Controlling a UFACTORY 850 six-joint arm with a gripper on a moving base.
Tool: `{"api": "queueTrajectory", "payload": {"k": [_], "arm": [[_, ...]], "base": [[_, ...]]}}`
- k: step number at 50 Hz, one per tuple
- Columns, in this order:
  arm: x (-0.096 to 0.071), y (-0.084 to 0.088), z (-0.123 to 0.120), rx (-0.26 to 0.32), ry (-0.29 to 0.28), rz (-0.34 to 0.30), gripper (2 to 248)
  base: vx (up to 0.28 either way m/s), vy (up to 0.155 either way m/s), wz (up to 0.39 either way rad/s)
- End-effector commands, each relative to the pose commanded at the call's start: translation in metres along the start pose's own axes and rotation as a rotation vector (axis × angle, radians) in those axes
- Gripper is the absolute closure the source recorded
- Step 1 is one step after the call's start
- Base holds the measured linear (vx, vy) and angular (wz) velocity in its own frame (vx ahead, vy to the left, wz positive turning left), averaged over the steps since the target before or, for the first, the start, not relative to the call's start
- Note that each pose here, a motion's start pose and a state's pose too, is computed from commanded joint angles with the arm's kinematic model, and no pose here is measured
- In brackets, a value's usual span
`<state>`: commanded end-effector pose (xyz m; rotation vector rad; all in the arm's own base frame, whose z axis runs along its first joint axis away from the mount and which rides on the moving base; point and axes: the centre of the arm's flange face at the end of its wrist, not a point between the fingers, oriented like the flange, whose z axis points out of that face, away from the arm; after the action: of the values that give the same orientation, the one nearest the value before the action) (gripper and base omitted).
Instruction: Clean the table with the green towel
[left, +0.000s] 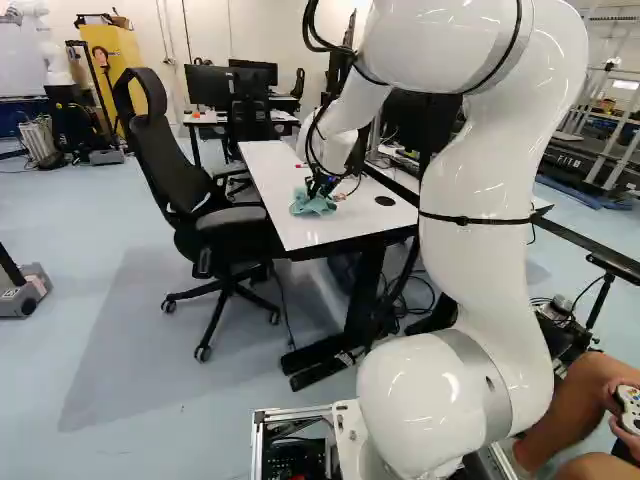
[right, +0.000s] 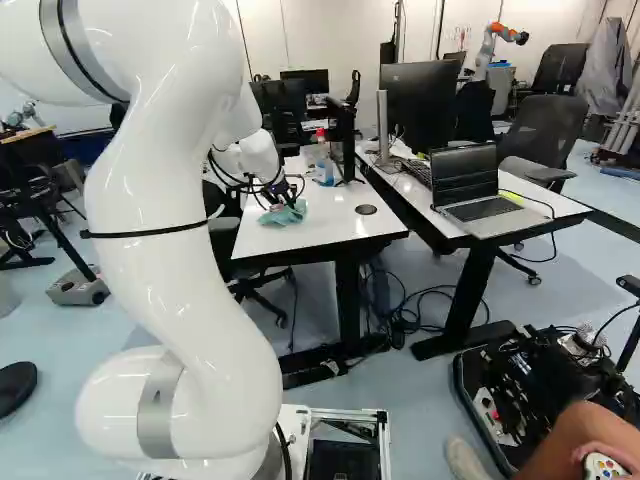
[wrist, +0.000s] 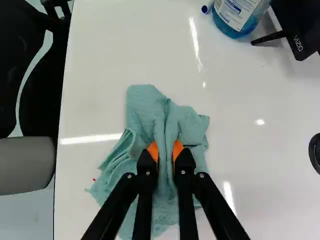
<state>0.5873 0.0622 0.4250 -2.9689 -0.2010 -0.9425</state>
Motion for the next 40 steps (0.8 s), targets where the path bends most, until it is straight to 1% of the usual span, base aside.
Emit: {"api": "queueTrajectory", "payload": {"k": [8,16,33,40], "arm": [[0.002,-0.004,0.002,0.004,0.002,-0.005,200],[0.009,-0.012,0.007,0.012,0.007,-0.017,200],[0.025,-0.038,0.019,0.036,0.022,-0.051,200],[0.029,-0.050,0.022,0.047,0.027,-0.066,200]], "base": [[0.000,0.000,0.000],[0.000,0.000,0.000],[0.000,0.000,0.000],[0.000,0.000,0.000]]}}
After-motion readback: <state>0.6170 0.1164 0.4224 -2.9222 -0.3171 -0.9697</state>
